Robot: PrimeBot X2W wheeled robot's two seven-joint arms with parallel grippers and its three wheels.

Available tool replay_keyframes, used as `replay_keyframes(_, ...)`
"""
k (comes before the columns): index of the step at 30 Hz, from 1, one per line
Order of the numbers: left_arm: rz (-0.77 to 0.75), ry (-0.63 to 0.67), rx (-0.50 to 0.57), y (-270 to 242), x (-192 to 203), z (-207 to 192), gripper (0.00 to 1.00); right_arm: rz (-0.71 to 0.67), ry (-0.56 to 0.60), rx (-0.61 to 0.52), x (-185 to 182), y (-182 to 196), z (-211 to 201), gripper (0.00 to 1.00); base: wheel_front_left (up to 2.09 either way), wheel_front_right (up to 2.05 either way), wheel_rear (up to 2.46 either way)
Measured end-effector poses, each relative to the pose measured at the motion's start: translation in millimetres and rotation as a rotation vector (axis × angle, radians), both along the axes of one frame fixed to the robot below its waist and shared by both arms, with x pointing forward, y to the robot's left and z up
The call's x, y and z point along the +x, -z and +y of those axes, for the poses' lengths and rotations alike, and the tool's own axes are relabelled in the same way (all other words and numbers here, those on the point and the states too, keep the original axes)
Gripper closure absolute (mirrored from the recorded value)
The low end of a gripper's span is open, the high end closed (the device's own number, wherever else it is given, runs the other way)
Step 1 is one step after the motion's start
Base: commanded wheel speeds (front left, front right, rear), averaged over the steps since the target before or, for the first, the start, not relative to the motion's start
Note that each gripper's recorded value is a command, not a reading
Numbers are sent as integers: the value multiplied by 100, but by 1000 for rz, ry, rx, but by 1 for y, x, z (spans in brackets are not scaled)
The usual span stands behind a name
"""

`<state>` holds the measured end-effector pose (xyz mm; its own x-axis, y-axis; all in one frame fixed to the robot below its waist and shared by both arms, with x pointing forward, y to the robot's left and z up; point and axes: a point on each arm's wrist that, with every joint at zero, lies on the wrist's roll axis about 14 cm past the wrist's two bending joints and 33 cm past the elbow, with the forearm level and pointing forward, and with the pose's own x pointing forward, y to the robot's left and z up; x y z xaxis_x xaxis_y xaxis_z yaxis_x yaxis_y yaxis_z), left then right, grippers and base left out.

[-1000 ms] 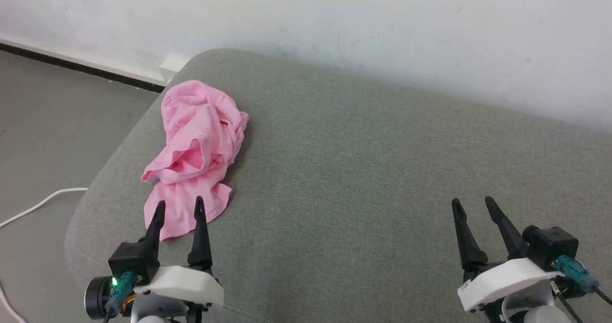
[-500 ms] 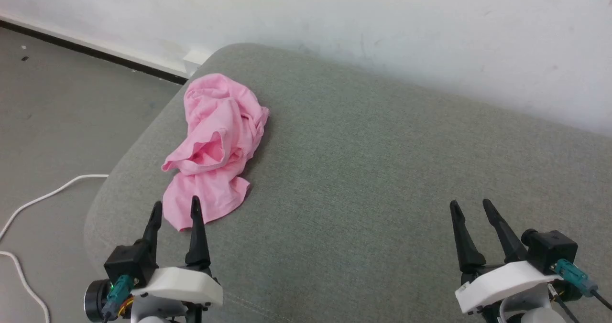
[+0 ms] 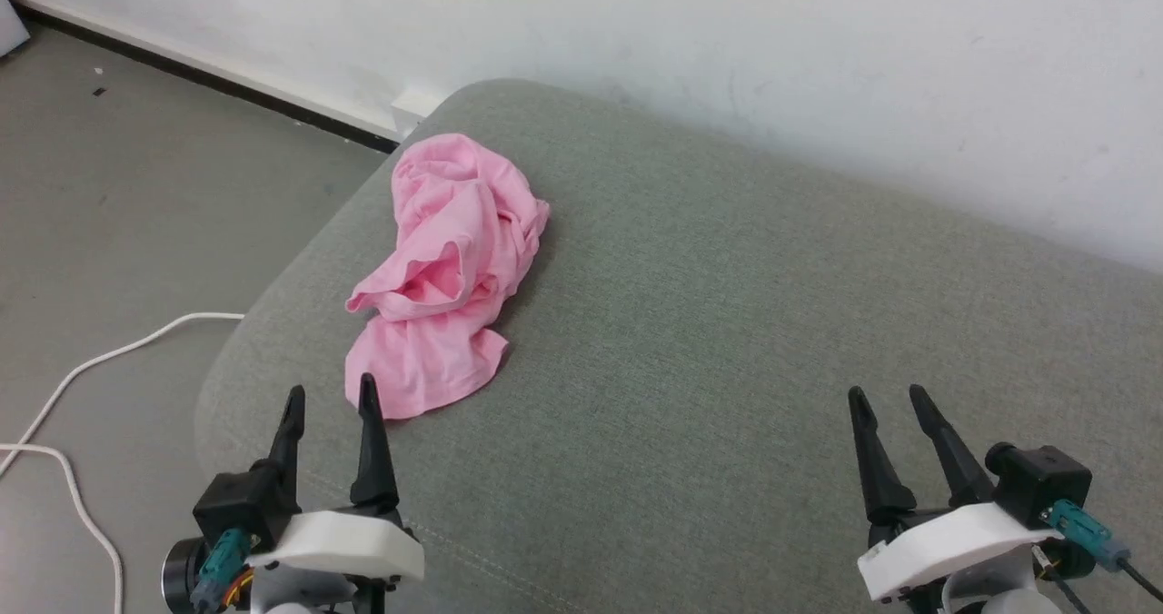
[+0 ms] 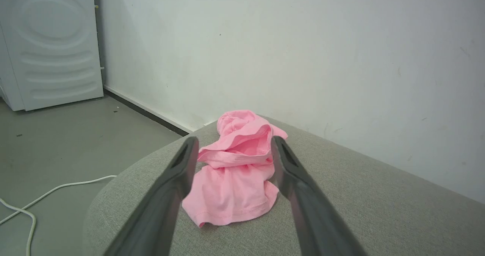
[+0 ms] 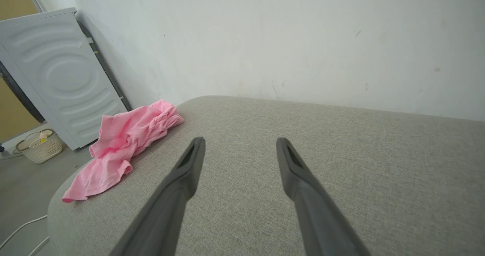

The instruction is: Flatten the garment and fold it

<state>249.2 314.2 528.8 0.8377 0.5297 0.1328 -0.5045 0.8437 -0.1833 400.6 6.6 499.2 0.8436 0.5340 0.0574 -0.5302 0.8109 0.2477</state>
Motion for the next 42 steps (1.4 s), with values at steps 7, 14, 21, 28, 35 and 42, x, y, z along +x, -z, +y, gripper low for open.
replay_keyframes(7,-9,-18,0,-1,-5,3,0,-33,-33,-42,-2,-2,10,0,0,0,0)
replay_keyframes(14,-14,-14,-1,-1,-6,2,0,-61,-44,-84,-4,-3,12,0,0,0,0)
replay_keyframes(21,-18,-11,-2,-2,-6,1,0,-59,-43,-97,-4,-1,11,0,0,0,0)
replay_keyframes(28,-59,36,-23,-24,23,12,0,-62,-50,-102,2,0,16,0,0,0,0)
replay_keyframes(35,12,111,-39,-61,76,42,0,-74,-32,-108,18,-3,13,0,0,0,0)
replay_keyframes(42,256,146,-133,-35,127,61,0,-63,8,-138,42,4,1,0,0,0,0)
